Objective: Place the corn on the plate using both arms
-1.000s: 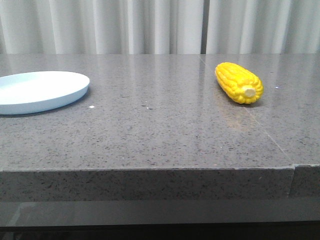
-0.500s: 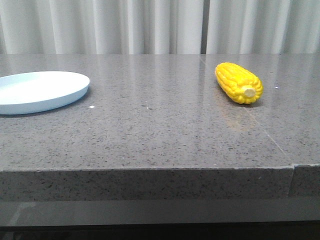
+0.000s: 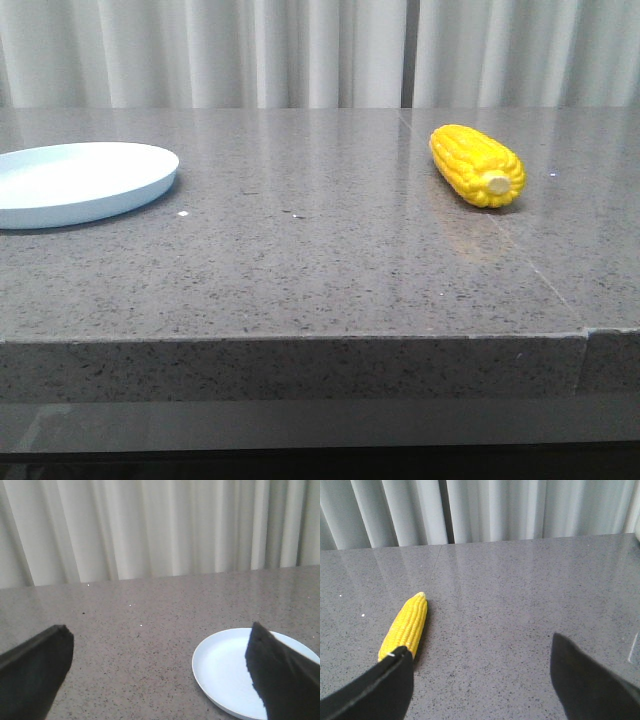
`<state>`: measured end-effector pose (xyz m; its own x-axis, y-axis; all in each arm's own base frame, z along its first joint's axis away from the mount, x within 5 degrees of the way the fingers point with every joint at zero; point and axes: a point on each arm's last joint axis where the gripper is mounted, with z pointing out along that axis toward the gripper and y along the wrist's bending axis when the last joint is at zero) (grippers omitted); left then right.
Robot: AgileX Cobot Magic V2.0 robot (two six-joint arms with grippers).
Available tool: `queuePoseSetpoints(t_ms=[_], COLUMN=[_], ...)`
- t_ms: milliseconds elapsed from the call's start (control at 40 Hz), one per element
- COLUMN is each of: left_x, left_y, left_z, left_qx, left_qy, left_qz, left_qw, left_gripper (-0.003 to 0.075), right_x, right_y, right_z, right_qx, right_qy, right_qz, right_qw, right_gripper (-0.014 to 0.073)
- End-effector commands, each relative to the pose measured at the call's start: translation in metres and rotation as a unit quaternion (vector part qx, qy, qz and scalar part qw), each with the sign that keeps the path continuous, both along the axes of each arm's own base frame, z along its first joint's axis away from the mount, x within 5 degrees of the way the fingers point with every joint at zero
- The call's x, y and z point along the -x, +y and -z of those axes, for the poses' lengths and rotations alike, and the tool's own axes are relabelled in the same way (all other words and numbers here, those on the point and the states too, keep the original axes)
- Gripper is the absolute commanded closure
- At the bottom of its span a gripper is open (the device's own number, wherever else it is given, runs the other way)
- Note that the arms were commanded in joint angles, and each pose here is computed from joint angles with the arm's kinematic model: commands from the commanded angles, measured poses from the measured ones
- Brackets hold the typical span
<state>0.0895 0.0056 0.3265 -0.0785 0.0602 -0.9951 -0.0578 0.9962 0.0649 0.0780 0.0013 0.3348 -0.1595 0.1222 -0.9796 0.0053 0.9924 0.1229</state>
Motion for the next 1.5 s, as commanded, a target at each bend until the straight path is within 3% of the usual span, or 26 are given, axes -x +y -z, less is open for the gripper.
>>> queuePoseSetpoints(t_ms=[0,100,225,425,750,1025,1250,1375,1475], left_x=[-0.017,-0.047,-0.086,-0.144,-0.226,-0.26,-0.267,-0.267,-0.267], left_y=[0.0,0.0,-0.003,-0.018,-0.024,-0.028,-0.03,-0.03,-0.03], left_z=[-0.021,-0.027,-0.029,-0.029,0.004,0.038,0.054,0.054,0.054], left_qx=[0.02,0.024,0.034,0.034,0.039,0.052,0.058,0.059,0.059], left_qy=[-0.013,0.066,0.174,0.263,0.453,0.508,0.526,0.526,0.525], left_qz=[0.005,0.005,0.015,0.044,0.037,0.038,0.038,0.038,0.038], left_qw=[1.0,0.998,0.984,0.963,0.89,0.859,0.848,0.848,0.848], left_gripper=[0.0049,0.0049,0.0049,0.0049,0.0049,0.0076,0.0225,0.0288,0.0388], right_x=[-0.001,-0.001,-0.001,-0.001,-0.001,-0.001,-0.001,-0.001,-0.001], right_y=[-0.001,-0.001,-0.001,-0.001,-0.001,-0.001,-0.001,-0.001,-0.001], right_z=[-0.018,-0.018,-0.018,-0.018,-0.018,-0.018,-0.018,-0.018,-0.018], right_qx=[0.004,0.004,0.004,0.004,0.004,0.004,0.004,0.004,0.004], right_qy=[-0.052,-0.052,-0.052,-0.052,-0.052,-0.052,-0.052,-0.052,-0.052], right_qz=[0.005,0.005,0.005,0.005,0.005,0.005,0.005,0.005,0.005], right_qw=[0.999,0.999,0.999,0.999,0.999,0.999,0.999,0.999,0.999], right_gripper=[0.0003,0.0003,0.0003,0.0003,0.0003,0.0003,0.0003,0.0003,0.0003])
